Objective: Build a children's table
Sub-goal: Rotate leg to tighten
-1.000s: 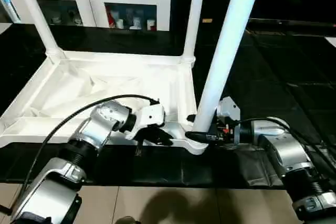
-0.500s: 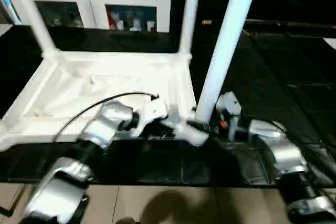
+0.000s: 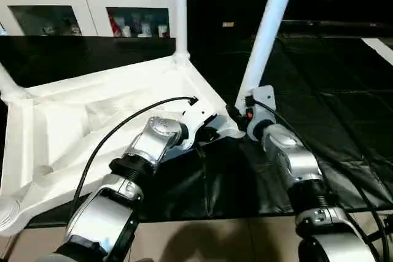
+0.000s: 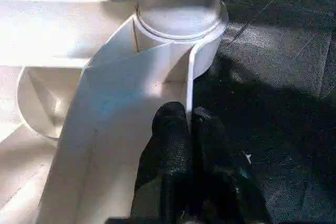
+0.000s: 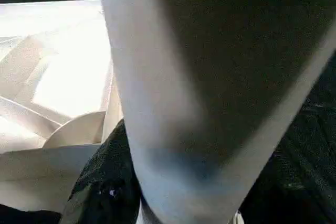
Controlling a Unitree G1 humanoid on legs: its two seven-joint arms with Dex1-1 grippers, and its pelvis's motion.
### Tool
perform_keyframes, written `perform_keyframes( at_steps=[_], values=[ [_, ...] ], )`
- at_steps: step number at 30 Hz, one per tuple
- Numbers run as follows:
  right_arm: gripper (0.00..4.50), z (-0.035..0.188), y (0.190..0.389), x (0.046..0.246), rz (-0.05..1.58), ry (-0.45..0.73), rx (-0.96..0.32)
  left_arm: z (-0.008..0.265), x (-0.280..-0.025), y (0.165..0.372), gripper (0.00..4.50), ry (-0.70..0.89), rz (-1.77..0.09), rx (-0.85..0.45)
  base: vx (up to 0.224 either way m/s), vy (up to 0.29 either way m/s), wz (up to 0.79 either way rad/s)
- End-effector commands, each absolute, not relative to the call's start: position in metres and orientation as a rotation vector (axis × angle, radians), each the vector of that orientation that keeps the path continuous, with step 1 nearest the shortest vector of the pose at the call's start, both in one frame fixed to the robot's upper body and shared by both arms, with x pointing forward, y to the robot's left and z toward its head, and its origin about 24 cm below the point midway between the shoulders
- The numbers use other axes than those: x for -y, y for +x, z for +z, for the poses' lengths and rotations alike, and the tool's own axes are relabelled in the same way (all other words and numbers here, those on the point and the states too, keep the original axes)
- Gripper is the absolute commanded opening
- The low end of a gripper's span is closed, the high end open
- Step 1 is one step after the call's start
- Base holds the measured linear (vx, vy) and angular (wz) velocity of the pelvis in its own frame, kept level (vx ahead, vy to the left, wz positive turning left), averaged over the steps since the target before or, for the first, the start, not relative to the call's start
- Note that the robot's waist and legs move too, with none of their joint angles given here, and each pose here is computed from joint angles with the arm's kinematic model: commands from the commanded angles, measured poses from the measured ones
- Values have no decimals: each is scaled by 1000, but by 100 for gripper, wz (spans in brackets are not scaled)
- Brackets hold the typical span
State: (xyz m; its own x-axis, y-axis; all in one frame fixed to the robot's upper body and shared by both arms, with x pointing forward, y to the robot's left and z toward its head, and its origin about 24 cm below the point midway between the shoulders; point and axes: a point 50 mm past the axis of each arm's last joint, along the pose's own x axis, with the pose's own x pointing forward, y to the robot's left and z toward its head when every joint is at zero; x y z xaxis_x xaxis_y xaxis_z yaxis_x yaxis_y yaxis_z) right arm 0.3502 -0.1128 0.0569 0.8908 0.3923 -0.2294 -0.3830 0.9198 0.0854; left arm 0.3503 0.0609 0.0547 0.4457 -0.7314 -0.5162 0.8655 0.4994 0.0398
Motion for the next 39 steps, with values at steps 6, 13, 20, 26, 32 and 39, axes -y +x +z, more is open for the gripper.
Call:
perform_keyframes(
  at_steps=[6,13,20,26,32,39],
  values=[
    [301,52,329,76,713,135,-231,69,-56,347,0,339,-1121,-330,0,0,0],
    [346,58,316,113,814,112,-147,67,-75,340,0,387,-1239,-324,0,0,0],
    [395,64,297,144,1016,10,-172,61,-95,327,0,456,-1402,-370,0,0,0],
    [395,75,291,159,1107,-74,-162,60,-110,323,0,523,-1480,-398,0,0,0],
    [395,78,283,162,1214,-155,-186,60,-115,312,0,575,-1628,-416,0,0,0],
    [395,74,278,160,1315,-138,-222,63,-115,310,0,618,-1714,-416,0,0,0]
  ],
)
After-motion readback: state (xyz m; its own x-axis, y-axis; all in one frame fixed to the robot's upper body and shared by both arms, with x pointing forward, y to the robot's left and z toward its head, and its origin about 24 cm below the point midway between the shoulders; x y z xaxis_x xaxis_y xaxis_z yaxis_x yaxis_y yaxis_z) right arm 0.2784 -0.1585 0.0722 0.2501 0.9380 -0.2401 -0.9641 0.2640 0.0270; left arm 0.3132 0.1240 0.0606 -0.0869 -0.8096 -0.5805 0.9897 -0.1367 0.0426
